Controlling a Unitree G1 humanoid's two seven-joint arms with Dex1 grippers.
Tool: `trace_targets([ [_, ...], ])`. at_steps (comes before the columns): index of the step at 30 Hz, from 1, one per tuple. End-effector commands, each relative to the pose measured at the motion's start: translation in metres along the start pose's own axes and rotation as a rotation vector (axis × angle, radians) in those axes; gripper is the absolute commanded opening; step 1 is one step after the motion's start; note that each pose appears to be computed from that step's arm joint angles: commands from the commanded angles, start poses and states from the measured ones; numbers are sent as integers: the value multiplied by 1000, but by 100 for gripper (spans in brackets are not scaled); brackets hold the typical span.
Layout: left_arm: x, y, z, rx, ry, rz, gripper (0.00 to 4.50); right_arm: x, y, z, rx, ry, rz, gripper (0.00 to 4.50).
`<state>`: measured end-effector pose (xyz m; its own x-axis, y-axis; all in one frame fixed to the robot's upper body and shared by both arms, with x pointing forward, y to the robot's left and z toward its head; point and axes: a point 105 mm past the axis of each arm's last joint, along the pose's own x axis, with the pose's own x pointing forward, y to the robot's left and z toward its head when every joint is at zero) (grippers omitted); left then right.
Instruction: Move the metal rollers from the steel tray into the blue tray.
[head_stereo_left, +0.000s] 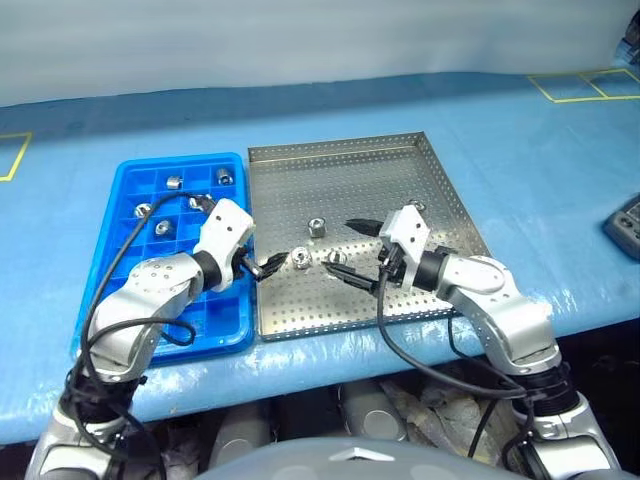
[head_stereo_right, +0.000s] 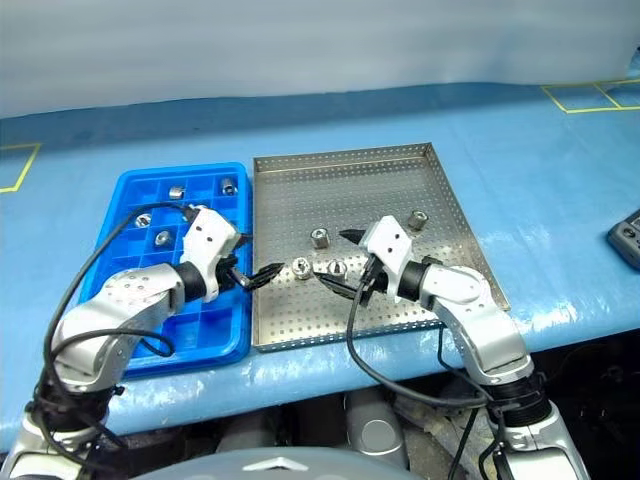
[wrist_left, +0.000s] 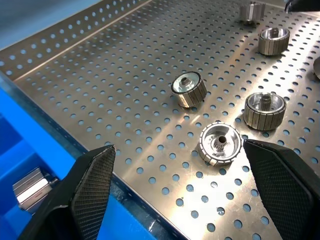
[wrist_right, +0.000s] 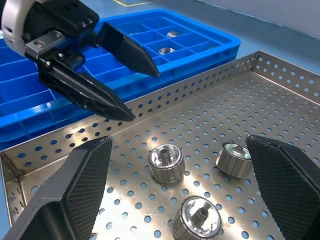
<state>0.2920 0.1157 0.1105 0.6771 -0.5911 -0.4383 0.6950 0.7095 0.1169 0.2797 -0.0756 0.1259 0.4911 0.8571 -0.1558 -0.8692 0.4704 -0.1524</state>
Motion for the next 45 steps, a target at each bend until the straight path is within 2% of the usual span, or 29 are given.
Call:
trace_targets([
  [1,4,-3,4,51,28,-49,446,1,7,14,-48,-54,5,450],
  [11,17,-7,-1,99,91,-124,446,2,13,11,-42,-61,-9,450],
  [19,34,-3,0,120,104,-93,446,4,13,12,-42,-69,-15,450],
  [30,45,-3,-20,150,188,-93,446,3,9,17,-68,-82,-34,450],
  [33,46,-1,-24,151,197,-87,383,3,8,18,-71,-87,-38,450],
  [37,45,2,-27,147,210,-62,257,5,8,19,-76,-96,-34,450],
  [45,45,2,-32,130,210,-54,257,5,7,22,-85,-103,-28,450],
])
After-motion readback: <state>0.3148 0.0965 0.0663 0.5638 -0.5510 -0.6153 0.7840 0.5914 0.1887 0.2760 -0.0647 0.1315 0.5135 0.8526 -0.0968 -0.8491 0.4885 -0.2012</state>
